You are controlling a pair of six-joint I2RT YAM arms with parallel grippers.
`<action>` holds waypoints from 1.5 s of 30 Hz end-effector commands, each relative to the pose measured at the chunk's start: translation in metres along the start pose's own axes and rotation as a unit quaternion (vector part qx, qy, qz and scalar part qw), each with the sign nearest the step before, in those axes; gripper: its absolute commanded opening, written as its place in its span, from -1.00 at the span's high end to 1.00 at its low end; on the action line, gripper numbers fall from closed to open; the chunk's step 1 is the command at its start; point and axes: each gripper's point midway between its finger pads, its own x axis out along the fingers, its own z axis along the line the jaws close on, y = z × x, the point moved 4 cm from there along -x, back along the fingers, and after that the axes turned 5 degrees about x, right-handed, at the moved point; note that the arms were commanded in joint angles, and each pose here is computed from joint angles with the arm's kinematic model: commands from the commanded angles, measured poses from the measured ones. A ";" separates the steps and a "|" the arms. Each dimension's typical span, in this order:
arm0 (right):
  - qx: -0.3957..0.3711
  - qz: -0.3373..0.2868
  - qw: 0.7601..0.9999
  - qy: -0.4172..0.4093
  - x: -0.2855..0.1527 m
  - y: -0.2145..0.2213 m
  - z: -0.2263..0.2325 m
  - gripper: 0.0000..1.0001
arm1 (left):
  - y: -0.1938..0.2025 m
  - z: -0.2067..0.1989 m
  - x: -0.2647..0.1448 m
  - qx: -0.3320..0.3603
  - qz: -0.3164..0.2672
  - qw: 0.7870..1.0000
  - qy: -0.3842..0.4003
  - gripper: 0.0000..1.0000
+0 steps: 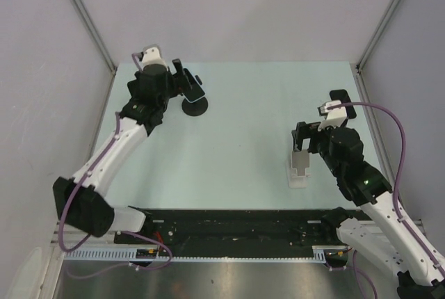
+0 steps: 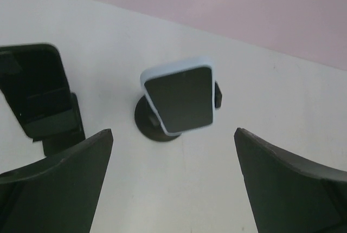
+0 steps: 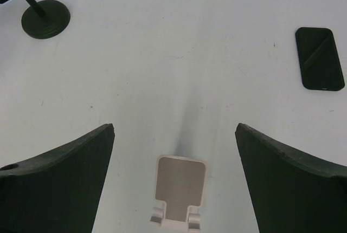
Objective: Remove the phone from the phone stand
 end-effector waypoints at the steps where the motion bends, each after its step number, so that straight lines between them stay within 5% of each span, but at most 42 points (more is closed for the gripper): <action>1: 0.002 -0.042 0.999 0.019 -0.005 -0.016 -0.007 -1.00 | -0.036 -0.008 0.036 -0.034 -0.043 0.997 -0.046 -1.00; 15: 0.008 -0.035 0.999 0.018 -0.002 -0.013 -0.010 -1.00 | -0.002 0.000 0.105 -0.044 -0.021 0.988 -0.144 -1.00; 25: 0.004 -0.030 0.999 0.013 0.000 -0.011 -0.009 -0.99 | 0.020 -0.012 0.120 -0.062 0.010 0.992 -0.111 -0.96; 28: 0.003 -0.029 1.000 0.011 0.001 -0.010 -0.008 -0.99 | 0.021 -0.017 0.119 -0.068 0.016 0.993 -0.093 -0.72; 32: 0.003 -0.029 1.000 0.006 0.000 -0.010 -0.006 -0.99 | 0.009 -0.024 0.108 -0.065 0.009 0.995 -0.071 -0.08; 37: 0.002 -0.028 1.000 -0.002 0.000 -0.010 -0.004 -0.98 | -0.008 -0.041 0.083 -0.014 -0.008 0.999 -0.037 0.47; 40: 0.002 -0.027 1.000 -0.011 0.000 -0.010 -0.002 -0.98 | -0.018 -0.057 0.062 0.019 -0.017 1.000 0.003 0.73; 45: 0.002 -0.028 0.999 -0.034 -0.001 -0.011 0.004 -0.97 | -0.020 -0.086 0.018 0.059 -0.020 0.993 0.104 0.91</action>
